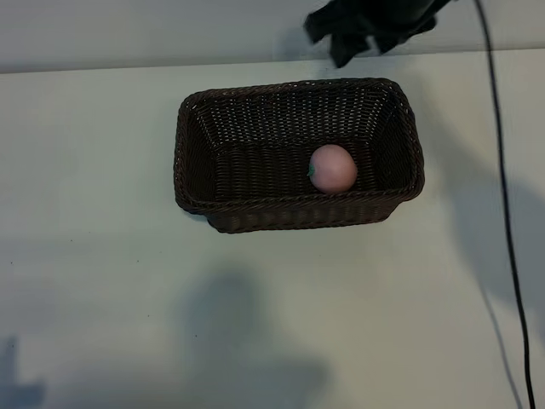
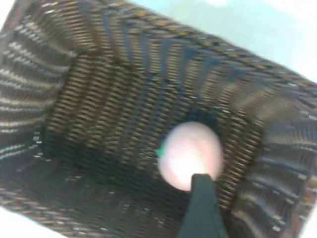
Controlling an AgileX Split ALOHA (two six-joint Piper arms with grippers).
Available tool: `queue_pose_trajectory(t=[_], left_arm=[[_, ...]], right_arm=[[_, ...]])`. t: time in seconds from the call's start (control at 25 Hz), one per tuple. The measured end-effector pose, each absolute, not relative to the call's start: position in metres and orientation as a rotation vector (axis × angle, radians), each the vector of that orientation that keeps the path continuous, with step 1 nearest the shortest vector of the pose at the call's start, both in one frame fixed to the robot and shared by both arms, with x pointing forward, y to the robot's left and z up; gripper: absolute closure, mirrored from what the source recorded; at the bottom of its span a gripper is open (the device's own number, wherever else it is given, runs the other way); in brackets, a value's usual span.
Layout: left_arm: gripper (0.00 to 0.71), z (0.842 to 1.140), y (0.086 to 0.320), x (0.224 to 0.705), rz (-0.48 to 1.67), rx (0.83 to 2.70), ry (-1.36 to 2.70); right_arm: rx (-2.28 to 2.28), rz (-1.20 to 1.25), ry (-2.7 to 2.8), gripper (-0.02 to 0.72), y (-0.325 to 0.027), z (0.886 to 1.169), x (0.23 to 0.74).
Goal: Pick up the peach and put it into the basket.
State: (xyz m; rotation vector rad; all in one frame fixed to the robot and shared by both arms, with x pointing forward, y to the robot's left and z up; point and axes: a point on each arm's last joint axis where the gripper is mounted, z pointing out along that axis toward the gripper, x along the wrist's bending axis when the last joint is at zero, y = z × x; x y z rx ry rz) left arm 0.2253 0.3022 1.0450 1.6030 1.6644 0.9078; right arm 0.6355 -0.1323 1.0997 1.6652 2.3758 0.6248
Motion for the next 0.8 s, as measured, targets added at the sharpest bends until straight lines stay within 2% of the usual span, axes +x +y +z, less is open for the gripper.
queue_pose_trajectory(t=[0.24, 0.64, 0.8], left_arm=[[0.116, 1.045, 0.302, 0.225, 0.908, 1.603, 1.664], [0.116, 1.045, 0.302, 0.225, 0.908, 1.603, 1.664], [0.116, 1.045, 0.302, 0.225, 0.908, 1.603, 1.664]], right_arm=[[1.808, 0.528, 2.258, 0.168, -0.191, 1.098, 0.652], [2.066, 0.401, 1.925, 0.174, -0.331, 1.096, 0.666], [2.117, 0.391, 1.863, 0.181, -0.355, 1.096, 0.663]])
